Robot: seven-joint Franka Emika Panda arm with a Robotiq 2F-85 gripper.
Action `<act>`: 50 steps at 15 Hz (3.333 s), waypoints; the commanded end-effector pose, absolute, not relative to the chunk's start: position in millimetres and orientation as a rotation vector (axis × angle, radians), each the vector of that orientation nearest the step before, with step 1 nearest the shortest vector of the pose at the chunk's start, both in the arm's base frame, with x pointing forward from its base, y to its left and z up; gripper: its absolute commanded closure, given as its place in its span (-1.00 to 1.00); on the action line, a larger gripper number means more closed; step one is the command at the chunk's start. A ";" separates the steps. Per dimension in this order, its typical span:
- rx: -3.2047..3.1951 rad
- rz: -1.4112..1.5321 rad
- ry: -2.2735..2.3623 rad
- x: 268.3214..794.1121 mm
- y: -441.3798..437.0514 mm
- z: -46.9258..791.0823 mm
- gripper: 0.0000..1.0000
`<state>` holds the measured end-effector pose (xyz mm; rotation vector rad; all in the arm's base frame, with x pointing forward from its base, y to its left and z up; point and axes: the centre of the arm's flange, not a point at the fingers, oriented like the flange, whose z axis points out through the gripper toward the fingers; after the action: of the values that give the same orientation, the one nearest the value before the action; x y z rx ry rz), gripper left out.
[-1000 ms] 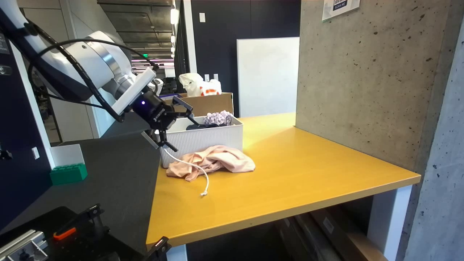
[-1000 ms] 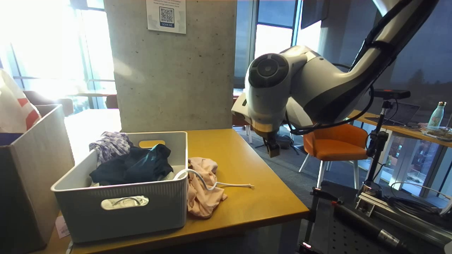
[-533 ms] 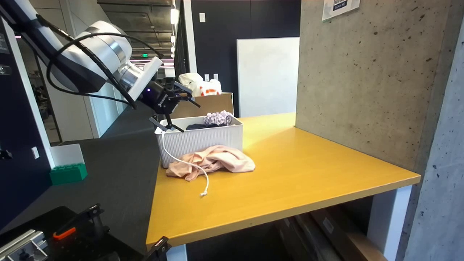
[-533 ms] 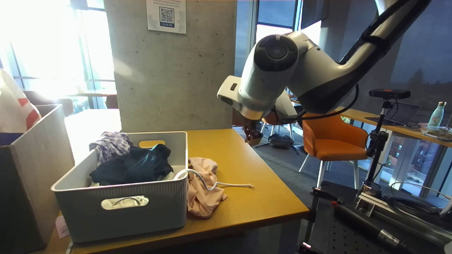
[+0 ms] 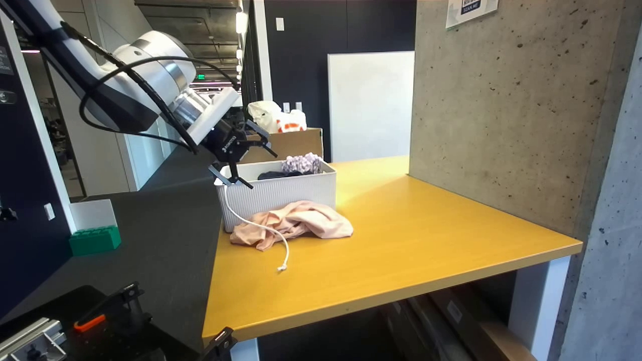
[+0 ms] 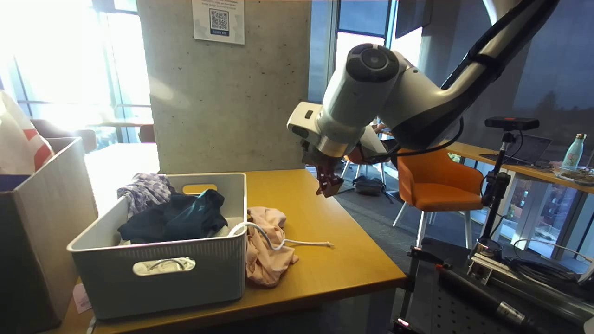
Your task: Place the string and pink clothing in the basket
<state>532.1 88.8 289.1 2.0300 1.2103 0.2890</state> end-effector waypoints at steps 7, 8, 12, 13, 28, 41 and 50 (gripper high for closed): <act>2.154 0.388 1.533 559.3 81.3 237.3 -1.00; 2.137 0.382 1.560 565.7 86.1 231.5 -1.00; 2.111 0.401 1.680 596.5 95.9 220.0 -1.00; 2.123 0.391 1.703 602.1 99.0 213.6 -1.00; 2.145 0.332 1.848 611.7 123.7 167.4 0.29; 2.036 0.369 1.780 573.3 168.5 256.4 0.98; 1.941 0.521 1.518 637.0 126.0 397.0 0.98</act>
<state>596.1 152.4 384.8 1.9559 1.5755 0.5107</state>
